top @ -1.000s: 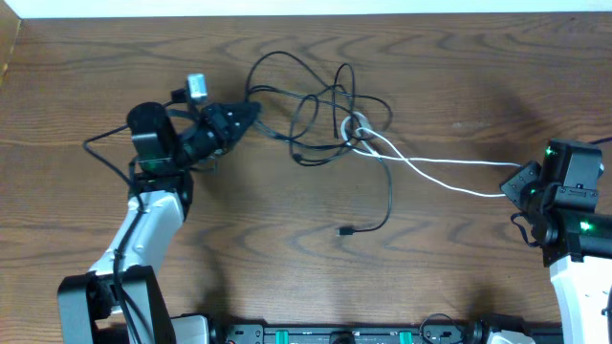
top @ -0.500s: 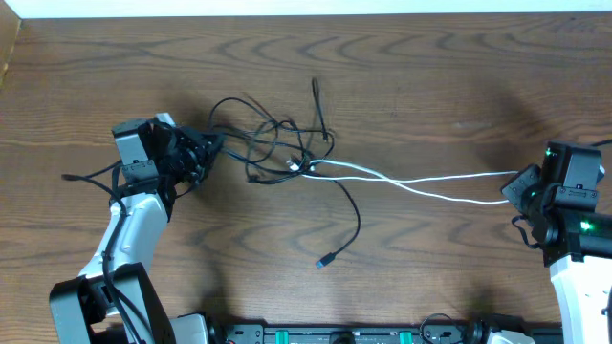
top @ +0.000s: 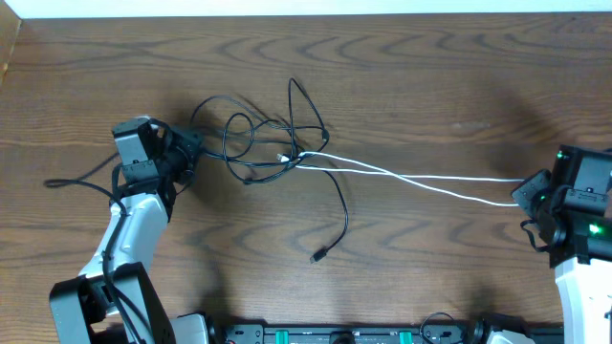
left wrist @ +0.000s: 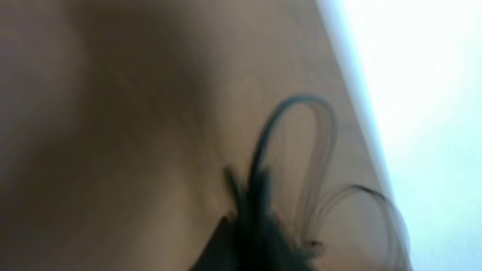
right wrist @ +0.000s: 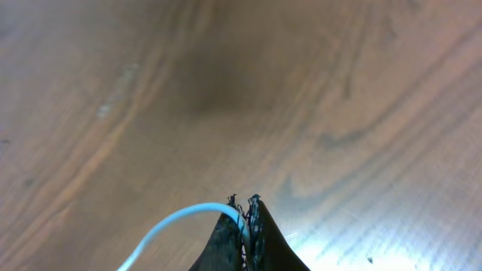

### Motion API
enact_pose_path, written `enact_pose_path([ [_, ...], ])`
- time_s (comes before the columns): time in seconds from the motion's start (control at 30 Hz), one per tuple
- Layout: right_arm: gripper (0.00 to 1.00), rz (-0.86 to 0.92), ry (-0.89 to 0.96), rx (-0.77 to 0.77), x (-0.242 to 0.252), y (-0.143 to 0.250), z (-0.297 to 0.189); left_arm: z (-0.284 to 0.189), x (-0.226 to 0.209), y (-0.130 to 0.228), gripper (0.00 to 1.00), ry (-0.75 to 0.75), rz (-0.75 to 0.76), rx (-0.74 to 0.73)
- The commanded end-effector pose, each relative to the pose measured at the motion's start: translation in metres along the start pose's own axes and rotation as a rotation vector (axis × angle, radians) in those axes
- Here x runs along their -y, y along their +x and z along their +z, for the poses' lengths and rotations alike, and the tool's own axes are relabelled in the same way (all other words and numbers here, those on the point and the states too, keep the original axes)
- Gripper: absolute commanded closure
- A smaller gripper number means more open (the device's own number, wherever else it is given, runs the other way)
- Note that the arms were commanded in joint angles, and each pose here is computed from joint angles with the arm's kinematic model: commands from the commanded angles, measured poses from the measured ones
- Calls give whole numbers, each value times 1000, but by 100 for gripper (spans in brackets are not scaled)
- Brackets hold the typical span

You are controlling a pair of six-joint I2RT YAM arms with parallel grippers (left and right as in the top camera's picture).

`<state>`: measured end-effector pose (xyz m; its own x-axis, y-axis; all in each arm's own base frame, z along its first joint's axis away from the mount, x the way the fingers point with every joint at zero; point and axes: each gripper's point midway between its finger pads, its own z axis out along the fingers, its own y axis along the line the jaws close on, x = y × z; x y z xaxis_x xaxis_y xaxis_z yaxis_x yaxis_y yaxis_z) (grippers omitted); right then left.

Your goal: Untangle cables

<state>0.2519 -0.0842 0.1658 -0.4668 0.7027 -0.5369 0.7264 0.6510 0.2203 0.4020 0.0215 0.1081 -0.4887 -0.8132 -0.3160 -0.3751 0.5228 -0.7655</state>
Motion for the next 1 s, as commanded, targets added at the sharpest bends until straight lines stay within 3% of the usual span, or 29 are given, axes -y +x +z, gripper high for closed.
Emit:
enact_pose_path([
  [0.0,99,-109,-105,21,-15,-6,-10,-28,81,48,93,519,545,-224],
  [0.07,99,-192,-297,-25,-48,3,-18,-58,110,75,93,785,684,-323],
  [0.13,99,-327,-549,-64,-88,15,-36,-72,118,88,93,883,712,-383],
  [0.27,99,-589,-1244,-97,-167,43,-123,-77,126,109,93,945,731,-451],
  [0.33,99,-701,-1490,-66,-185,48,-162,-76,131,120,93,961,757,-467],
  [0.4,99,-748,-1593,-37,-197,49,-181,-69,134,128,93,940,767,-467],
  [0.57,99,-763,-1616,54,-215,44,-195,-37,125,127,92,743,740,-398],
  [0.7,99,-684,-1485,107,-219,25,-180,3,74,101,93,329,570,-298],
  [0.83,99,-601,-1241,181,-212,-5,-157,14,-9,64,92,-179,320,-130],
  [0.97,99,-502,-862,275,-180,-51,-131,-3,-57,37,93,-466,239,28],
])
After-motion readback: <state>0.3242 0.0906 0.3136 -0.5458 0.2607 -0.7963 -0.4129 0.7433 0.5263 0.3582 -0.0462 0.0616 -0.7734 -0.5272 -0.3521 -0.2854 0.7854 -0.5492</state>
